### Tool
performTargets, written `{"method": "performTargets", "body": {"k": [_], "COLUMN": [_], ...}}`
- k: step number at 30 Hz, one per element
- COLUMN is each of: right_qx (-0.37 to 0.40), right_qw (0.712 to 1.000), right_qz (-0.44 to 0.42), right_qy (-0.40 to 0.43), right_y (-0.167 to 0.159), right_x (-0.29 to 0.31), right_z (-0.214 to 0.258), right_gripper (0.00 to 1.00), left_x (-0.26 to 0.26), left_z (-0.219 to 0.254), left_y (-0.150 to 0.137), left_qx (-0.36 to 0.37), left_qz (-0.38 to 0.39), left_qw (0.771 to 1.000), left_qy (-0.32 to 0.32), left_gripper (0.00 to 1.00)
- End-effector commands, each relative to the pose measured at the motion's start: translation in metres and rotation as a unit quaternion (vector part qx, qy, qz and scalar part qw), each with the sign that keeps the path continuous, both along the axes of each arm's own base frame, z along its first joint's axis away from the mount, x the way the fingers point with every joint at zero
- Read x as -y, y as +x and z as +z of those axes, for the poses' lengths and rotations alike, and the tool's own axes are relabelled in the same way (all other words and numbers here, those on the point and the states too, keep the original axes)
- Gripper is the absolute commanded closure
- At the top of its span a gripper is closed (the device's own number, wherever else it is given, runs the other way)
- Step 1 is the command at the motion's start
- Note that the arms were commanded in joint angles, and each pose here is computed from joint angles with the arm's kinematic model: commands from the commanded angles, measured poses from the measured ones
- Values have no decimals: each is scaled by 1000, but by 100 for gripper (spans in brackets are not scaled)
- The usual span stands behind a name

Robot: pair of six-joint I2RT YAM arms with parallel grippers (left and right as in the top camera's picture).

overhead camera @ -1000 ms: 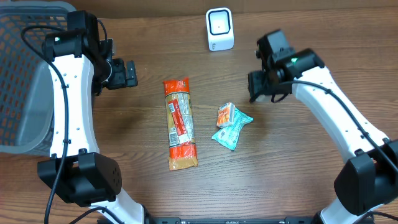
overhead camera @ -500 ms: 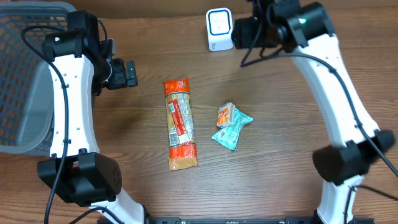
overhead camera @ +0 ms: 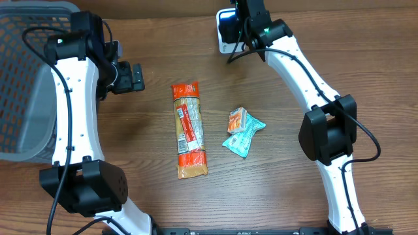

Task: Scan the item barcode
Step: 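Lift the jar and carry it to the white scanner, then hold the jar label under the scanner with the right gripper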

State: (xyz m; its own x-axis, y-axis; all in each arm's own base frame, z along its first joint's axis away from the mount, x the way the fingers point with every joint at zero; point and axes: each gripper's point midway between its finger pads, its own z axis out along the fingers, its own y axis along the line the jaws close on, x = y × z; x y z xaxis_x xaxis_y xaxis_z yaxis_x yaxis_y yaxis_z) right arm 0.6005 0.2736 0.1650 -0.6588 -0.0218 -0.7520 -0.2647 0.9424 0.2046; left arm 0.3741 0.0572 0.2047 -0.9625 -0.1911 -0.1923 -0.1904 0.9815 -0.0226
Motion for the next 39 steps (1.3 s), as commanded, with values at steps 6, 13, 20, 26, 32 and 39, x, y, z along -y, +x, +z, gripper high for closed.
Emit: {"method": "performTargets", "body": {"k": [6, 13, 20, 26, 32, 39], "right_qx": [126, 170, 211, 249, 254, 254], "right_qw": [991, 981, 968, 957, 955, 955], "right_qz": [-43, -59, -97, -98, -105, -108], "right_qy": [29, 71, 91, 113, 112, 111], "right_y": [45, 68, 83, 86, 87, 88], "right_x": [-3, -11, -5, -6, -3, -2], "right_z": [32, 20, 17, 39, 41, 39], "right_gripper": [96, 96, 96, 96, 96, 96], "left_x": [2, 2, 2, 2, 2, 2], "left_z": [14, 14, 14, 14, 14, 14], "left_y": [0, 0, 0, 0, 0, 0], "left_qx": [21, 21, 21, 21, 21, 21], "left_qz": [-9, -9, -9, -9, -9, -9], "left_qw": [1000, 1000, 1000, 1000, 1000, 1000], "left_qy": [1, 1, 1, 1, 1, 1], "left_gripper": [0, 0, 0, 0, 0, 0]}}
